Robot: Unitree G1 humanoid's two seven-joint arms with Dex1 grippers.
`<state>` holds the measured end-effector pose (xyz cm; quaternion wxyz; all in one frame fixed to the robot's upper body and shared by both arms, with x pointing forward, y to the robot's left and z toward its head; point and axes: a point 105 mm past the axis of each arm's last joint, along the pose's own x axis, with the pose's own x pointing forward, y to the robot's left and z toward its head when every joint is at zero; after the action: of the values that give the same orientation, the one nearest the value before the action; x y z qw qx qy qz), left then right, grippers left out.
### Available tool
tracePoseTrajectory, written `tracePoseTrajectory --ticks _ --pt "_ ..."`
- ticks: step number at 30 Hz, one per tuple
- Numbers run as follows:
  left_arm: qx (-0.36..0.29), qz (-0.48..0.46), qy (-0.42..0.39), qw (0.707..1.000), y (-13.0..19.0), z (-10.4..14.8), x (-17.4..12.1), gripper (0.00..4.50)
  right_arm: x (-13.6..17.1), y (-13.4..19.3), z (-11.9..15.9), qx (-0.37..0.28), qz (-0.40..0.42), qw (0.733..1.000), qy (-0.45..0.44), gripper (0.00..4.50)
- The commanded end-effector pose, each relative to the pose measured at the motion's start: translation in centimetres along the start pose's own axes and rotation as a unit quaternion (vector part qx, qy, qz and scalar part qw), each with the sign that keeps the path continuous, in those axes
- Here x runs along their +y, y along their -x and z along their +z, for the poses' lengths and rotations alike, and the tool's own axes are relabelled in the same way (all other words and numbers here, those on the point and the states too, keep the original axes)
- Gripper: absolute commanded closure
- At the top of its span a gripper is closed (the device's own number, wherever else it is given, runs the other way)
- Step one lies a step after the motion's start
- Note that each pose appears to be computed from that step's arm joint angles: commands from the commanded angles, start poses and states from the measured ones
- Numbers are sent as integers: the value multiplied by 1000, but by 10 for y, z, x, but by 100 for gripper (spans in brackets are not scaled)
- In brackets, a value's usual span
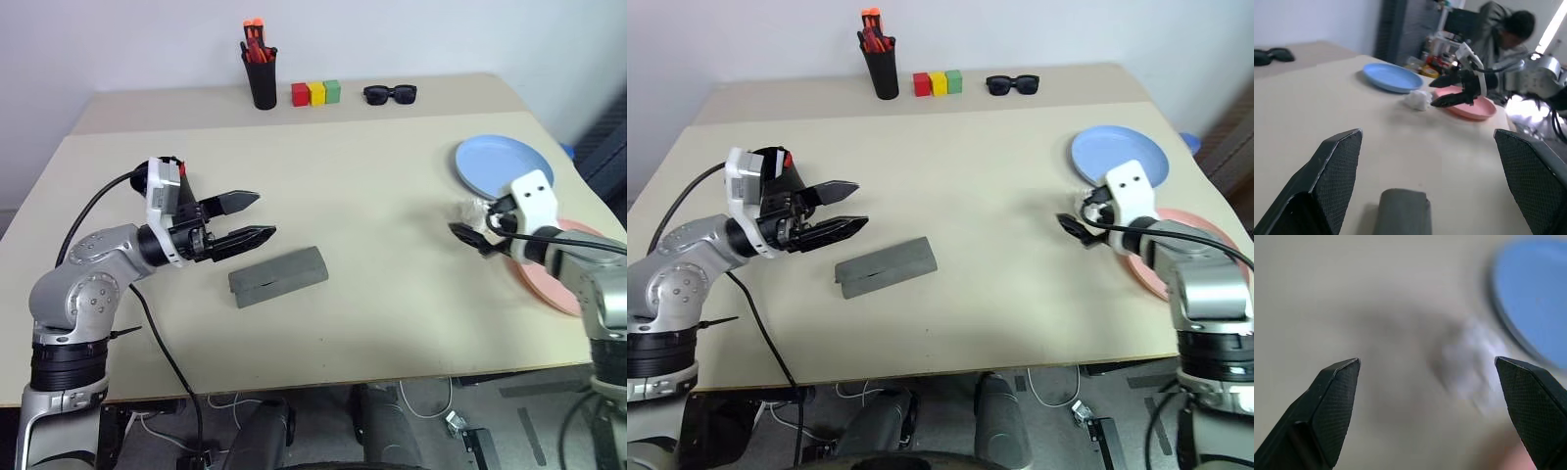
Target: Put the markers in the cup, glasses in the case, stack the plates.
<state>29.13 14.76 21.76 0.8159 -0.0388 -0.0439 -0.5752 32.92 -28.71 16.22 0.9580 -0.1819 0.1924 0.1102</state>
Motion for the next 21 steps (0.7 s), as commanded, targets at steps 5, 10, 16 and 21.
tracePoseTrajectory --ticks 5,10,16,21 --pt "-3 -48 -33 998 -3 5 -3 8 -41 31 -35 82 -122 988 -38 0" --pt "4 -57 -33 998 -3 3 -2 8 -25 26 -48 93 -95 985 -110 0" --pt "19 -57 -33 998 2 -2 0 0 -28 24 -58 117 -107 980 -119 174" --pt "17 -47 -40 998 5 -4 2 0 -37 21 -56 113 -134 979 -107 432"
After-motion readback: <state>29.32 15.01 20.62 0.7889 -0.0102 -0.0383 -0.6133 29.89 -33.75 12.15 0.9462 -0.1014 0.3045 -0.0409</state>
